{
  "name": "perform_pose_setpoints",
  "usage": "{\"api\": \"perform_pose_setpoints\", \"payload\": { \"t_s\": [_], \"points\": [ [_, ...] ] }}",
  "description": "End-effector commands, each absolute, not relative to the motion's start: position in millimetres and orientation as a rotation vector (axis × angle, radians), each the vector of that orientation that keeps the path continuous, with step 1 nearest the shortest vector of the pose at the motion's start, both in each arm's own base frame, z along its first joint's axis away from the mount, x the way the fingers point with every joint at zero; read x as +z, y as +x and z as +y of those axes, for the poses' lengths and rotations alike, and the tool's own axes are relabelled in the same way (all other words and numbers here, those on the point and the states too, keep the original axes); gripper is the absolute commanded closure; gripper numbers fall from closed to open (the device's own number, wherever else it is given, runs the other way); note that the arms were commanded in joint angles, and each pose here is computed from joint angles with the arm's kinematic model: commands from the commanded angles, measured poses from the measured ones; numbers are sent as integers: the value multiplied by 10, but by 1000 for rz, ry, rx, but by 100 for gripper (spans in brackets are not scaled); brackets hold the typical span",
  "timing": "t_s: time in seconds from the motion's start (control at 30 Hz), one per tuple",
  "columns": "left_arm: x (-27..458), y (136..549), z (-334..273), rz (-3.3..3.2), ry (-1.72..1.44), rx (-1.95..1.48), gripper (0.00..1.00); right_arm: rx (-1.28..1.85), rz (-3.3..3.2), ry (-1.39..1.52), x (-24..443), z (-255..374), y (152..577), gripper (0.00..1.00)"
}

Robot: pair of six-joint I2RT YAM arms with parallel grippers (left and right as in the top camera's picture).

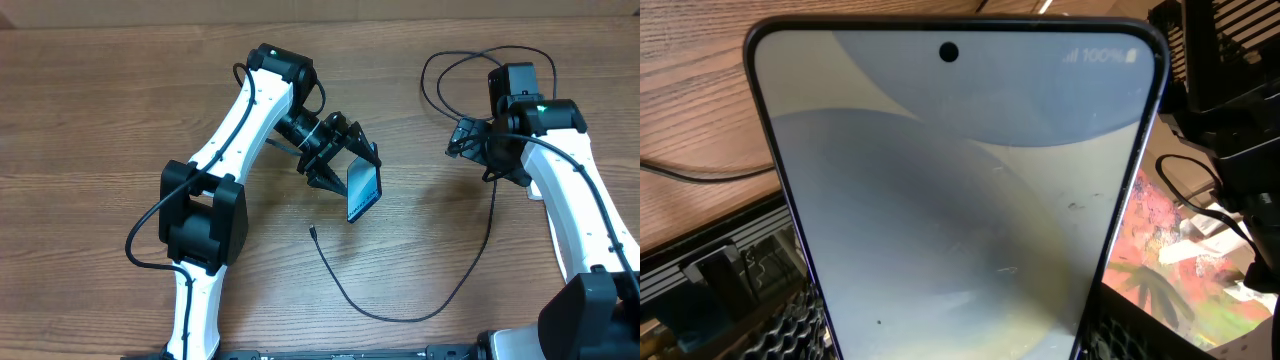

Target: Plug charger to phone and switch on socket

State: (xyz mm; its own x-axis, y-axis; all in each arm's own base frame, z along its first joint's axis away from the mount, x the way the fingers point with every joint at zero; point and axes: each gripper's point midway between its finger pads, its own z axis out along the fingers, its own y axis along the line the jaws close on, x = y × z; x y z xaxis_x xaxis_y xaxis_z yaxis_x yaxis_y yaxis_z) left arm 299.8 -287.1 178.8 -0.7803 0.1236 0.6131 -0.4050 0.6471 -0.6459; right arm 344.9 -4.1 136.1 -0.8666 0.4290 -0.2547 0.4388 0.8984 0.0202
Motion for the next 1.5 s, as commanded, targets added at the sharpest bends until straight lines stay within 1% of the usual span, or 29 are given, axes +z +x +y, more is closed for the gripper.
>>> {"api": "perform_pose_setpoints", "payload": {
  "t_s": [0.0,0.8,0.93,1.1,1.2,1.47],
  "points": [
    [1939,3028,-2935,-2191,228,1147,53,-64,2785,653,1415,-47,3510,0],
    [1923,3025,-2927,-2201,225,1137,51,-64,2785,653,1415,-47,3509,0],
    [1809,3019,-2855,-2267,204,1063,51,-64,2785,653,1415,-47,3510,0],
    [1549,3106,-2703,-2455,61,949,51,-64,2785,654,1415,-48,3510,0],
    [1459,3170,-2652,-2539,-72,935,45,-64,2785,653,1415,-47,3510,0],
    [1374,3358,-2672,-2639,-167,957,41,-64,2785,653,1415,-47,3510,0]
  ]
}}
